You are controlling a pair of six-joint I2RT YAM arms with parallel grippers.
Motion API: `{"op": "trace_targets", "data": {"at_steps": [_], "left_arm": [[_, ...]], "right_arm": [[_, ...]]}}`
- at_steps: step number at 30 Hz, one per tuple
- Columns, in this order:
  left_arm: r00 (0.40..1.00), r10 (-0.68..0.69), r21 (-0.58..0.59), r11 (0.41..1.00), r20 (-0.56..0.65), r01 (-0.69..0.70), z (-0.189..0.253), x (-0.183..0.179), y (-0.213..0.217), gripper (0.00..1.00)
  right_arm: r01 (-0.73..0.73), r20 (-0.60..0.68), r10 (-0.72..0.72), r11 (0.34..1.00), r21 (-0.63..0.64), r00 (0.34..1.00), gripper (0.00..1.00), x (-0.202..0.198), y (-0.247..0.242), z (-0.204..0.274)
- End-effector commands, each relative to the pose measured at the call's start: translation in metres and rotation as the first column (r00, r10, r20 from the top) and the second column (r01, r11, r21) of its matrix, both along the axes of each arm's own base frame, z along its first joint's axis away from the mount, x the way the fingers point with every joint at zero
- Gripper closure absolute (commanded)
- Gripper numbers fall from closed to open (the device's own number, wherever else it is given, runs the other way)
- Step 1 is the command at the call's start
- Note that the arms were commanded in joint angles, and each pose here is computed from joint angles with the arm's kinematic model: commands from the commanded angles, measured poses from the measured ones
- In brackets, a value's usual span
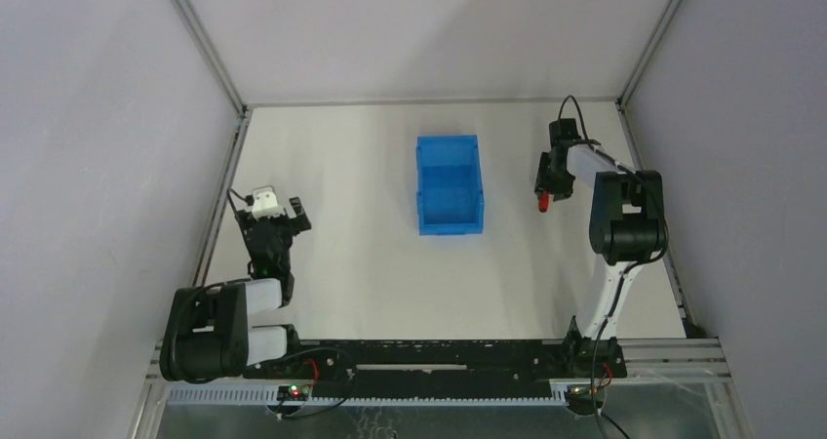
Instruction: Put the screwdriver in the bin
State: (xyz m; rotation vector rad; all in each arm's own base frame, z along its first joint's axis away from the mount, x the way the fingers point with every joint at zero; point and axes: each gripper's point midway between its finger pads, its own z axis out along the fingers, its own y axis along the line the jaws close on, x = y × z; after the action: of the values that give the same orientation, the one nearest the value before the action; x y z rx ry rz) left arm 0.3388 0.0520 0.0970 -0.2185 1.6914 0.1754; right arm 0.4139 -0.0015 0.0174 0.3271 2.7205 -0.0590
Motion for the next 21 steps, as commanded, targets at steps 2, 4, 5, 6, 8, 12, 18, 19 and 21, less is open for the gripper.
{"op": "trace_targets", "data": {"at_steps": [2, 4, 5, 6, 8, 12, 18, 19, 21], "left_arm": [[0.993, -0.008, 0.013, 1.000, 0.122, 0.006, 0.038, 0.015, 0.000, 0.00], [0.993, -0.008, 0.013, 1.000, 0.121, 0.006, 0.038, 0.015, 0.000, 0.00], [0.993, -0.008, 0.013, 1.000, 0.121, 0.007, 0.038, 0.015, -0.001, 0.00], [0.993, -0.010, 0.013, 1.000, 0.121, 0.009, 0.038, 0.015, -0.001, 0.00], [0.993, -0.009, 0.013, 1.000, 0.121, 0.007, 0.038, 0.015, -0.001, 0.00], [0.993, -0.009, 0.013, 1.000, 0.122, 0.007, 0.038, 0.015, -0.001, 0.00], [0.992, -0.008, 0.012, 1.000, 0.122, 0.007, 0.038, 0.015, 0.000, 0.00], [0.993, -0.009, 0.013, 1.000, 0.121, 0.008, 0.038, 0.015, -0.001, 0.00], [0.993, -0.008, 0.014, 1.000, 0.121, 0.007, 0.038, 0.015, 0.000, 0.00]], "right_arm": [[-0.014, -0.009, 0.014, 1.000, 0.008, 1.000, 0.75, 0.003, 0.001, -0.001], [-0.019, 0.015, 0.019, 1.000, 0.012, 1.000, 0.83, 0.006, 0.001, 0.008], [-0.022, 0.027, 0.021, 1.000, 0.012, 0.999, 0.87, 0.008, 0.001, 0.015], [-0.027, 0.040, 0.026, 1.000, 0.012, 0.999, 0.89, 0.009, 0.002, 0.022], [-0.034, 0.060, 0.033, 0.999, 0.013, 0.998, 0.93, 0.010, 0.002, 0.038], [-0.058, 0.106, 0.057, 0.998, 0.004, 0.993, 0.96, 0.009, 0.005, 0.076], [-0.115, 0.189, 0.109, 0.993, 0.024, 0.976, 0.94, -0.004, 0.027, 0.141], [-0.128, 0.204, 0.119, 0.991, 0.032, 0.972, 0.94, -0.007, 0.033, 0.151], [-0.168, 0.244, 0.146, 0.983, 0.072, 0.959, 0.92, -0.012, 0.050, 0.173]]}}
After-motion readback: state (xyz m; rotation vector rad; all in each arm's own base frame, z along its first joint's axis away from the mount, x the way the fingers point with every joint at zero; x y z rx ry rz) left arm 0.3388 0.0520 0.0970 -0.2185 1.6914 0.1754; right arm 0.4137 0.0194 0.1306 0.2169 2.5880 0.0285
